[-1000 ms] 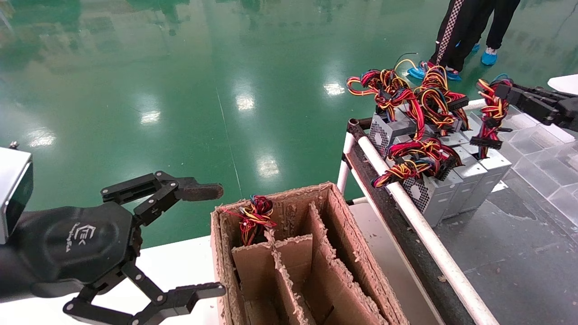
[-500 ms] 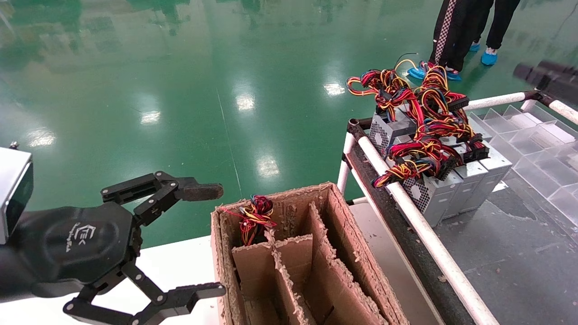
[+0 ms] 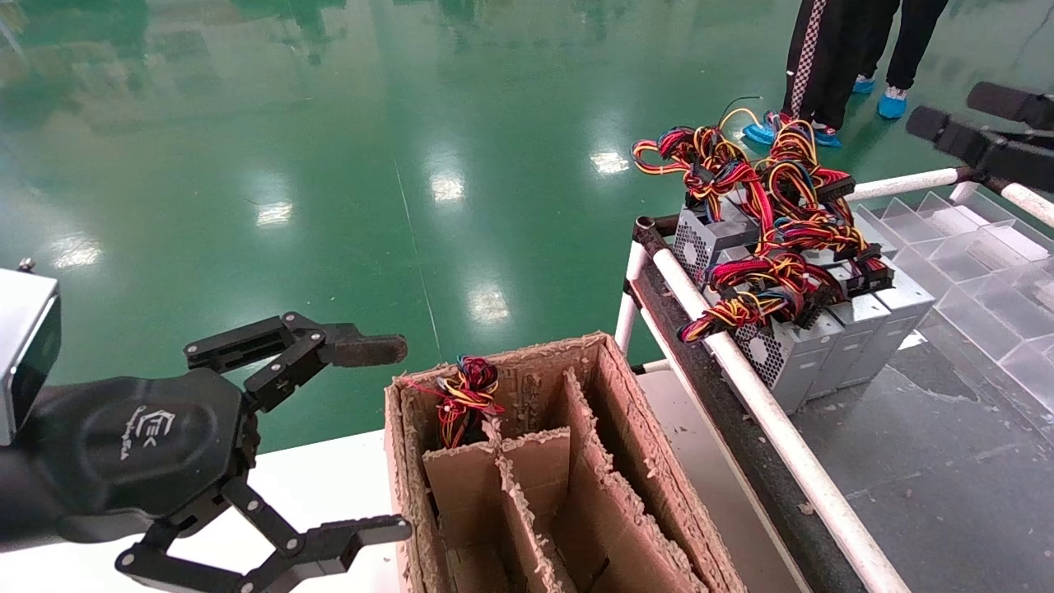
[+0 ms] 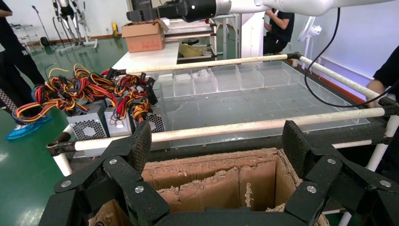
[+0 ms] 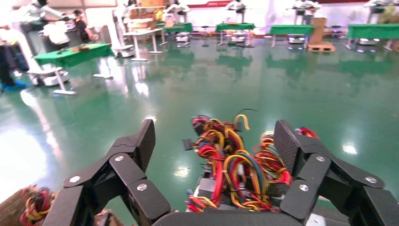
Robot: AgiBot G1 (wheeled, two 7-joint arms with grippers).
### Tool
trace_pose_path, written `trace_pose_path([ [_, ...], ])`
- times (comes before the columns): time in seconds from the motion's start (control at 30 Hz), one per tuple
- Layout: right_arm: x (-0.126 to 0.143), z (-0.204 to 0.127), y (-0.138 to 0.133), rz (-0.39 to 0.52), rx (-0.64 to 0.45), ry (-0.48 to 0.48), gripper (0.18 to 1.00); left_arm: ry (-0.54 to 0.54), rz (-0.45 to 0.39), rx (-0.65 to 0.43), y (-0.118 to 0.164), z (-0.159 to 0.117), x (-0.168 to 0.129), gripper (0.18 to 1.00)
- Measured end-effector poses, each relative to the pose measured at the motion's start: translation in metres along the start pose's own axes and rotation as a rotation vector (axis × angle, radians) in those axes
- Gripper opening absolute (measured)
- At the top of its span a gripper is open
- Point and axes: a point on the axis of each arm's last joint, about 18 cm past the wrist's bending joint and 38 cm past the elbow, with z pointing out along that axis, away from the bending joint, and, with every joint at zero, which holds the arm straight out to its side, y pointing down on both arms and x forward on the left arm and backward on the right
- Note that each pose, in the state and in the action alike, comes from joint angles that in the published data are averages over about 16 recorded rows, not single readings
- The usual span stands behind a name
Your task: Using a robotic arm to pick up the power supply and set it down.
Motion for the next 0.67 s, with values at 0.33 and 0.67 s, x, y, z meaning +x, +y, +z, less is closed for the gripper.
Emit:
trace_pose_path([
  [0.33, -0.034, 0.009, 0.001, -0.063, -0.005, -0.131, 0.944, 0.0, 0.0, 0.0, 0.0, 0.0, 0.0, 1.001],
  [0.67, -0.061, 0.014, 0.005, -0.096, -0.009, -0.226, 0.991, 0.0, 0.0, 0.0, 0.0, 0.0, 0.0, 1.001],
])
